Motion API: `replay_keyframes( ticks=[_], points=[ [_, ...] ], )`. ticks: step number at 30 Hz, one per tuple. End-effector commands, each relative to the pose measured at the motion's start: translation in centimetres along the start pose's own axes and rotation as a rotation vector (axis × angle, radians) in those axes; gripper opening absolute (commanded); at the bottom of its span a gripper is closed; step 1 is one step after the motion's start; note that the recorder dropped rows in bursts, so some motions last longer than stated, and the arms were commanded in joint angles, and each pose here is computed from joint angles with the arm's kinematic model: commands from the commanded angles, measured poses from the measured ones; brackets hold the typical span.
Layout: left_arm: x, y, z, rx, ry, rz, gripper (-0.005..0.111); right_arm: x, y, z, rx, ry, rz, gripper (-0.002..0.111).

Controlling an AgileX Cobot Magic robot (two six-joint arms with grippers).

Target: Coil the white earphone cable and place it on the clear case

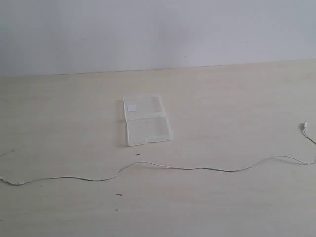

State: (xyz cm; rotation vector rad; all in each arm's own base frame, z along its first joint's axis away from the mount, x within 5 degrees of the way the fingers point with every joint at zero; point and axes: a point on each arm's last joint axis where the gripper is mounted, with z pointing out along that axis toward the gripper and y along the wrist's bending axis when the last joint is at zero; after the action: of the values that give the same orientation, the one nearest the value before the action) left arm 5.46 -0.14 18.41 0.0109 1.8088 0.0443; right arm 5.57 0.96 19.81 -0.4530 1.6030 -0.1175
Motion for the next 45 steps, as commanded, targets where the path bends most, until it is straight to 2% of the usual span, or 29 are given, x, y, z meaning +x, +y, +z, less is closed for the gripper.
replay_keyframes(
  ticks=[1, 3, 5, 9, 10, 12, 14, 17, 20, 22, 25, 27, 28, 32, 37, 39, 42, 45],
  points=[
    [-0.1, 0.0, 0.0, -0.004, -0.011, -0.009, 0.0, -1.2, -0.1, -0.1, 0.025, -0.15, -0.037, 0.0],
    [-0.1, 0.0, 0.0, -0.004, -0.011, -0.007, 0.0, -1.6, -0.2, -0.2, 0.03, -0.191, -0.039, 0.0],
    [-0.1, 0.0, 0.0, -0.004, -0.011, -0.007, 0.0, -2.8, -0.3, -0.5, 0.041, -0.323, -0.008, 0.0],
    [-0.1, 0.0, 0.0, -0.004, -0.011, -0.007, 0.0, -6.3, -1.2, -2.7, -0.033, -0.803, 0.456, 0.0],
    [-0.1, 0.0, 0.0, -0.004, -0.011, -0.007, 0.0, -7.0, -1.5, -3.5, -0.066, -0.913, 0.535, 0.0],
    [-0.1, 0.0, 0.0, -0.004, -0.011, -0.007, 0.0, -9.0, -2.3, -4.7, -0.126, -1.0, 0.634, 0.0],
    [-0.1, 0.0, 0.0, -0.004, -0.011, -0.007, 0.0, -11.2, -2.7, -5.3, -0.172, -0.921, 0.634, 0.0],
    [-0.1, 0.0, 0.0, -0.004, -0.011, -0.007, 0.0, -15.6, -3.6, -5.7, -0.2, -0.784, 0.522, 0.0],
    [-0.1, 0.0, 0.0, -0.004, -0.011, -0.007, 0.0, -19.7, -4.2, -5.4, -0.272, -0.732, 0.457, 0.0],
    [-0.1, 0.0, 0.0, -0.004, -0.011, -0.007, 0.0, -22.0, -4.4, -4.2, -0.368, -0.664, 0.493, 0.0],
    [-0.1, 0.0, 0.0, -0.004, -0.011, -0.007, 0.0, -24.1, -4.0, -1.3, -0.541, -0.474, 0.647, 0.0],
    [-0.1, 0.0, 0.0, -0.004, -0.011, -0.007, 0.0, -24.7, -3.2, 1.2, -0.635, -0.329, 0.634, 0.0],
    [-0.1, 0.0, 0.0, -0.004, -0.011, -0.007, 0.0, -24.6, -2.6, 2.5, -0.688, -0.263, 0.58, 0.0],
    [-0.1, 0.0, 0.0, -0.004, -0.011, -0.007, 0.0, -23.1, -0.7, 7.7, -0.856, -0.044, 0.605, 0.0],
    [-0.1, 0.0, 0.0, -0.004, -0.011, -0.007, 0.0, -19.5, 1.2, 14.1, -0.924, 0.191, 0.661, 0.0],
    [-0.1, 0.0, 0.0, -0.004, -0.011, -0.007, 0.0, -18.0, 2.4, 15.9, -0.987, 0.252, 0.629, 0.0],
    [-0.1, 0.0, 0.0, -0.004, -0.011, -0.007, 0.0, -15.7, 4.9, 18.1, -1.119, 0.288, 0.5, 0.0],
    [-0.1, 0.0, 0.0, -0.004, -0.011, -0.007, 0.0, -13.7, 7.4, 20.1, -1.101, 0.371, 0.483, 0.0]
  ],
)
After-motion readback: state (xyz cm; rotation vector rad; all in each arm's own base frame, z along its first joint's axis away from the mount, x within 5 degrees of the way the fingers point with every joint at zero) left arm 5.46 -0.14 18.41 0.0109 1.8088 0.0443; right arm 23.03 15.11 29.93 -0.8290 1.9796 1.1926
